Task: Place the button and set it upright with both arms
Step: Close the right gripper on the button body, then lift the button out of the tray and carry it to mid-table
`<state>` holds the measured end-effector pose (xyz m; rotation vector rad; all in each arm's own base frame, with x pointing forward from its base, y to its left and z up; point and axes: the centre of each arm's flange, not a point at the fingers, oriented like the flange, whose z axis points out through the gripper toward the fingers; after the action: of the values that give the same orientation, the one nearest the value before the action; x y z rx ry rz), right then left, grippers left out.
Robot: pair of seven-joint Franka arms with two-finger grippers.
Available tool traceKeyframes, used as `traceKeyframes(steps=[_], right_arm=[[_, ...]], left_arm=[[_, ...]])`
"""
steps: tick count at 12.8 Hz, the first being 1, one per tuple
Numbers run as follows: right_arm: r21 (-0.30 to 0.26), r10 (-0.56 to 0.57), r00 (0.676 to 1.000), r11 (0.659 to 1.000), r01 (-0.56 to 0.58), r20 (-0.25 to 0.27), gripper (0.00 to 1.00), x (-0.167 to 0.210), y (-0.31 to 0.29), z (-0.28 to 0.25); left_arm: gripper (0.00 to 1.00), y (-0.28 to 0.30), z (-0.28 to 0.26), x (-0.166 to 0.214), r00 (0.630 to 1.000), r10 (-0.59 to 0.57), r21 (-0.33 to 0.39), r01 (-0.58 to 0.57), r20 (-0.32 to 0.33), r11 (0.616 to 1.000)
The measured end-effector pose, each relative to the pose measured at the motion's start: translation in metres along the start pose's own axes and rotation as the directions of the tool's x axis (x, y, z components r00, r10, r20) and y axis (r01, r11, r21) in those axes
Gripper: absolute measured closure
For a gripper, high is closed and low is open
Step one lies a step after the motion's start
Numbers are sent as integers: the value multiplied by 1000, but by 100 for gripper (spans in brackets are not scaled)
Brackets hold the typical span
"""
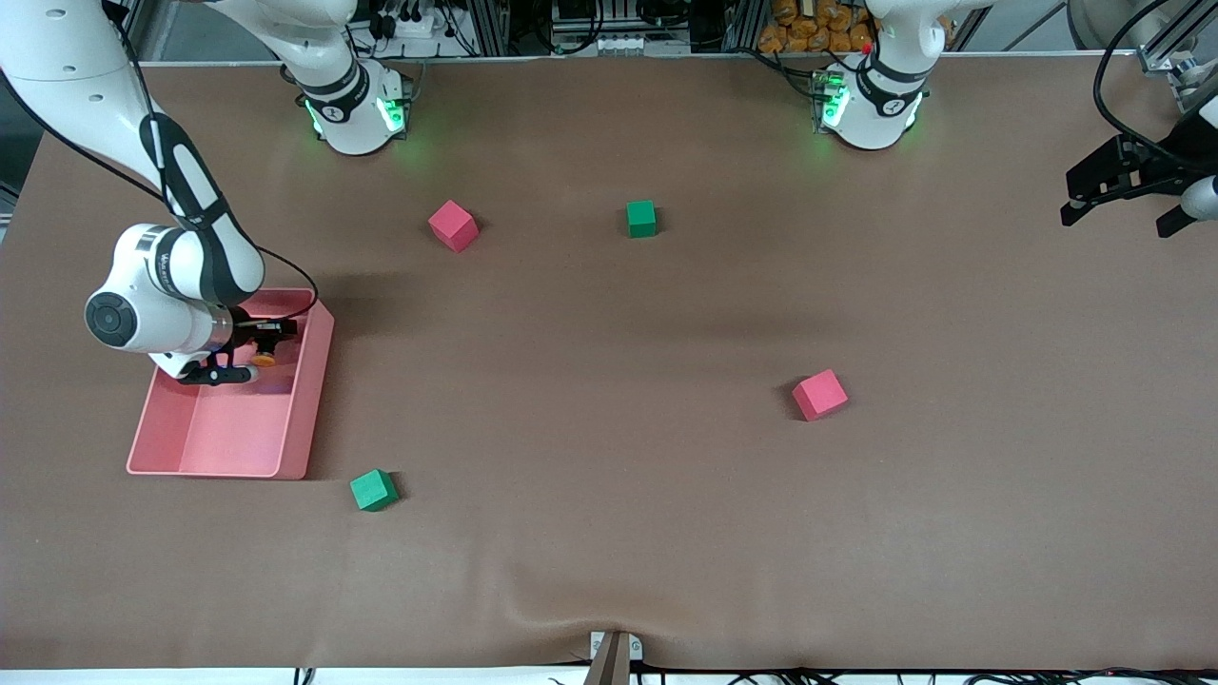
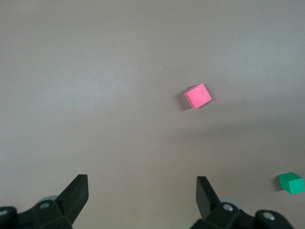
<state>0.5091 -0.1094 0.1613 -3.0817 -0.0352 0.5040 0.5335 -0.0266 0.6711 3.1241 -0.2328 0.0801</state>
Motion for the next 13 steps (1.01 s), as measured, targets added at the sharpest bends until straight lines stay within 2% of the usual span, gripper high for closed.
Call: traceKeyframes(steps=[5,7,13], right_arm=[[4,2,1000,1000,-2,14,54,2,5,-7],[6,-17,999,1000,17,28,58,8,10,-29],[-3,-49,999,999,49,1,58,20,18,-90]], left_arm=[[0,-1,4,2,1000,-1,-2,1,7,1000],[0,-2,5,2,1000,3,-3,-3,9,1000],[0,-2,7,3,1000,5,-4,-5,12,1000]])
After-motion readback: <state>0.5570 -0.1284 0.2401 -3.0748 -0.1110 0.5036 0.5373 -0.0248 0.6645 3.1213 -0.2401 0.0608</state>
